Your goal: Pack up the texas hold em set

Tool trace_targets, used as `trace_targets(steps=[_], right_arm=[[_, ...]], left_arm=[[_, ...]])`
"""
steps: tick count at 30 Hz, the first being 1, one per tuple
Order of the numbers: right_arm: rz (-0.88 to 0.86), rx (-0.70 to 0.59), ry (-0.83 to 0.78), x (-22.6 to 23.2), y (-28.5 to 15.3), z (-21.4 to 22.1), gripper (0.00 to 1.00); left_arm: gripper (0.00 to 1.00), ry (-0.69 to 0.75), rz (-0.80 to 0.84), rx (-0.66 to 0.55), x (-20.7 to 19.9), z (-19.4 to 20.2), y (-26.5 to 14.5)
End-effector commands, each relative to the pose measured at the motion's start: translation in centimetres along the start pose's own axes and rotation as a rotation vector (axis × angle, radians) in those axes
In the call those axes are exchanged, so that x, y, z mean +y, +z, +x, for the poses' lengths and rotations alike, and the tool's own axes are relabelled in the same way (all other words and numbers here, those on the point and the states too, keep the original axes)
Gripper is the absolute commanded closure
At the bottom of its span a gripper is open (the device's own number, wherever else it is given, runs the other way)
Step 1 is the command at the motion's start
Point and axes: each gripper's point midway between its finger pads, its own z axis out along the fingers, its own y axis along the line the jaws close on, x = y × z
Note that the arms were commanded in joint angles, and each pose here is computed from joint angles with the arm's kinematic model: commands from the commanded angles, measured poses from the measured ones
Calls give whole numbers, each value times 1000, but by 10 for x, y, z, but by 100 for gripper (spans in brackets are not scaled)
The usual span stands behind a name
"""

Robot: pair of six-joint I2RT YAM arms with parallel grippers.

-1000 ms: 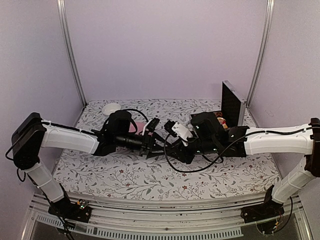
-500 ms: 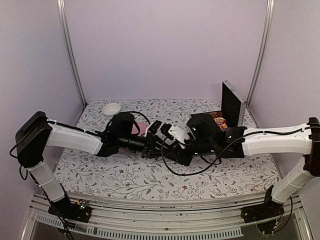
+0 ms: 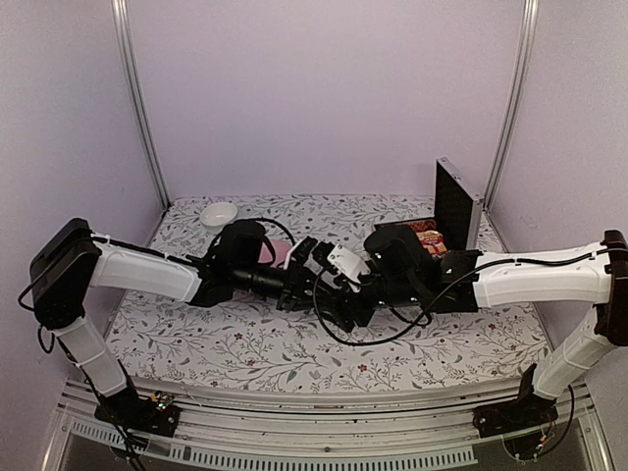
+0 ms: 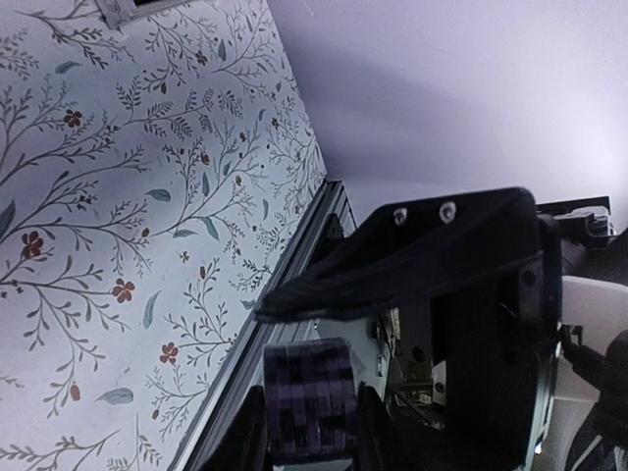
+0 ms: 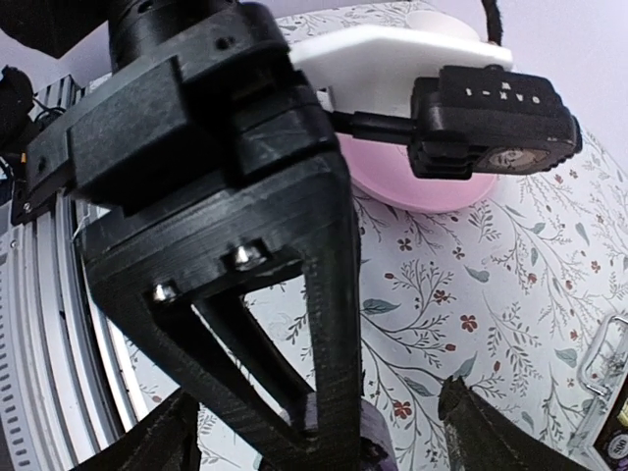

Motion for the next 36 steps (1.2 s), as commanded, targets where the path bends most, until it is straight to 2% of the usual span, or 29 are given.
trace_targets(steps=[1, 4, 9, 12, 15, 21, 24, 32, 36], right_arm=[[-24, -149, 43, -1, -30, -45, 12], [-104, -230, 115, -4, -53, -65, 10], [-332, -360, 285, -12, -92, -94, 7], [-484, -362, 369, -9, -99, -102, 9], [-616, -325, 378, 7, -99, -105, 12], [-743, -268, 384, 23, -87, -99, 18], [-795, -269, 362, 33, -88, -104, 25], [-798, -274, 354, 34, -81, -107, 49], [-810, -263, 355, 38, -78, -106, 56]], left_arm=[[100, 139, 30, -82, -27, -21, -24], [100, 218, -10, -139, -29, -30, -45], [100, 465, -64, -149, -46, -30, -63], [100, 606, 15, -133, -72, -18, -70], [100, 687, 95, -129, -96, -7, -76], [100, 722, 179, -82, -113, 6, -77], [100, 728, 201, -60, -118, 11, -75], [100, 737, 216, -49, -122, 14, -72], [100, 737, 213, -52, -121, 13, -72]])
